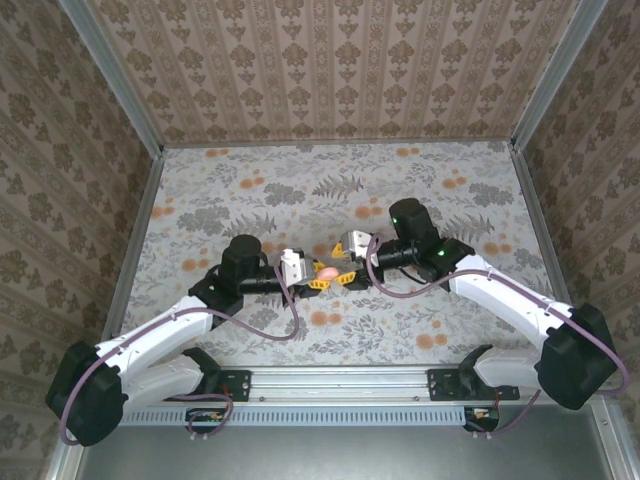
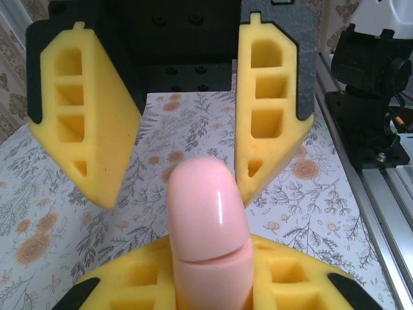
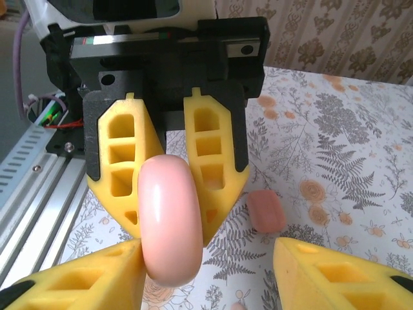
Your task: Insert wireless bluetooth earbuds into charging case
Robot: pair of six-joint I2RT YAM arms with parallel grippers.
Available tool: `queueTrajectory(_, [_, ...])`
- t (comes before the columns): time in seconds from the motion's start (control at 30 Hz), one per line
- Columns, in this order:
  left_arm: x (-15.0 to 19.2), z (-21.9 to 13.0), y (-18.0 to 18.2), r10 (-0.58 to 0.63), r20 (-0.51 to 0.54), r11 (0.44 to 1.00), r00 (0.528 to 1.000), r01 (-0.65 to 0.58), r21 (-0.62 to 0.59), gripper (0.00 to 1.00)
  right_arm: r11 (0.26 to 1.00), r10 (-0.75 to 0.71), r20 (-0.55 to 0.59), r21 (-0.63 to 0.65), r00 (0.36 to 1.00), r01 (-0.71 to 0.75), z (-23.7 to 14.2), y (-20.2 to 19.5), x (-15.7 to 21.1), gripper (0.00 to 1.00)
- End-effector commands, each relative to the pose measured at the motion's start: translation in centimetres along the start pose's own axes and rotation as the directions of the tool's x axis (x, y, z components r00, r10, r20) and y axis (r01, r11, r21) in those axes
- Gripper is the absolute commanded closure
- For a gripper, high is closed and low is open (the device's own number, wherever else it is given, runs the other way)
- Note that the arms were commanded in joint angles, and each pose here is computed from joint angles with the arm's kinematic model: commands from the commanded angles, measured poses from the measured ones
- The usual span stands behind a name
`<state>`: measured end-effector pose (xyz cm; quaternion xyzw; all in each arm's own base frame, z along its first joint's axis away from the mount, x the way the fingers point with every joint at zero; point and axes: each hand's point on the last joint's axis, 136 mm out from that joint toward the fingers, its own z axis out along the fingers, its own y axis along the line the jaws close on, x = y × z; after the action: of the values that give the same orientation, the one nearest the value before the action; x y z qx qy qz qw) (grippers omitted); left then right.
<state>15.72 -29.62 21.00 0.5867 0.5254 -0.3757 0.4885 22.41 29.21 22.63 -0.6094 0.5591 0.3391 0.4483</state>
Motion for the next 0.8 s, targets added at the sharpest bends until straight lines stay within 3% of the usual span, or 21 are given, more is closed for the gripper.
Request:
queueTrajectory(0.0, [0.3,-0.2,-1.2,-0.024,0.01,0.999,1.0,0.023,0.049,0.82,0.998,-0.028,0.078,0.056,0.997,0.024,-1.2,-1.3,-2.0,0.46])
queueTrajectory(0.5, [0.1,-0.7,-0.4,-0.051,0.056,0.999,0.997,0.051,0.01,0.83,0.996,0.0,0.088,0.087,0.996,-0.007,-1.4,-2.1,-1.9,0.46])
queueTrajectory(0.63, [1.0,-1.3,1.1,-0.09,0.082,0.993,0.993,0.095,-0.068,0.83,0.996,0.019,0.093,0.09,0.995,-0.027,-1.6,-2.2,-2.2,0.47])
queueTrajectory(0.77, [2.3,-2.1,3.1,-0.147,0.106,0.972,0.983,0.163,-0.167,0.83,0.981,0.135,0.066,0.132,0.989,-0.143,-1.7,-3.2,-2.0,0.47])
